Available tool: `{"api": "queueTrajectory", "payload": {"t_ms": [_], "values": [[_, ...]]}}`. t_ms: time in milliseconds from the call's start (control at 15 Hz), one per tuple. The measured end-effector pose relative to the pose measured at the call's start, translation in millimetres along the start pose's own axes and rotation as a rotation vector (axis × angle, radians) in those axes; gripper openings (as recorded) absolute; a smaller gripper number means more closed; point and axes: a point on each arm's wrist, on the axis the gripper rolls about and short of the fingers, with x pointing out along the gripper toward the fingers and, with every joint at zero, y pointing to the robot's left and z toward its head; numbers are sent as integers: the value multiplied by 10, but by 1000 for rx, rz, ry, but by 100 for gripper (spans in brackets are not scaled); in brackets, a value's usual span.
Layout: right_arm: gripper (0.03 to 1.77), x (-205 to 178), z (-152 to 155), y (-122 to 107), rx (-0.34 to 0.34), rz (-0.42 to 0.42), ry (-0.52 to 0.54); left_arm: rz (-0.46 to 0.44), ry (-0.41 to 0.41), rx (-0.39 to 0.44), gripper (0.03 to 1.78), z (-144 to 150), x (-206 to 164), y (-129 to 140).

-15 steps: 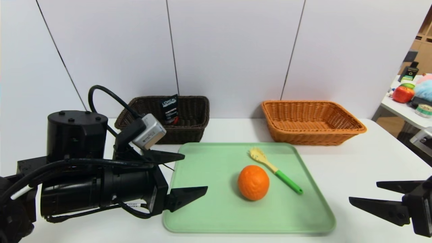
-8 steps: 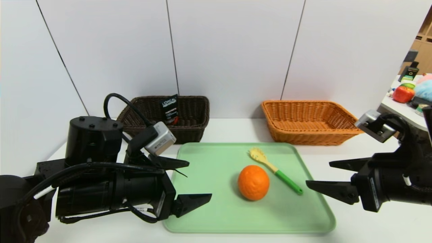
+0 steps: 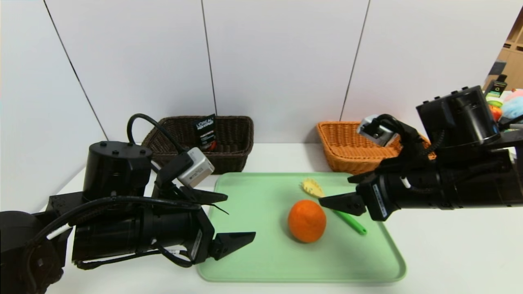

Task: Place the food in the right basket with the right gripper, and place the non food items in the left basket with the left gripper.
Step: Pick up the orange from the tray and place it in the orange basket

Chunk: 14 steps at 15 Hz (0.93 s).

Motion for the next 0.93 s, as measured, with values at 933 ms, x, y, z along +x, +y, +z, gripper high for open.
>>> {"api": "queueTrajectory", "payload": {"t_ms": [933], "values": [[170, 657, 83, 294, -25, -47, 298, 20, 2, 15, 169, 0, -6, -1]]}}
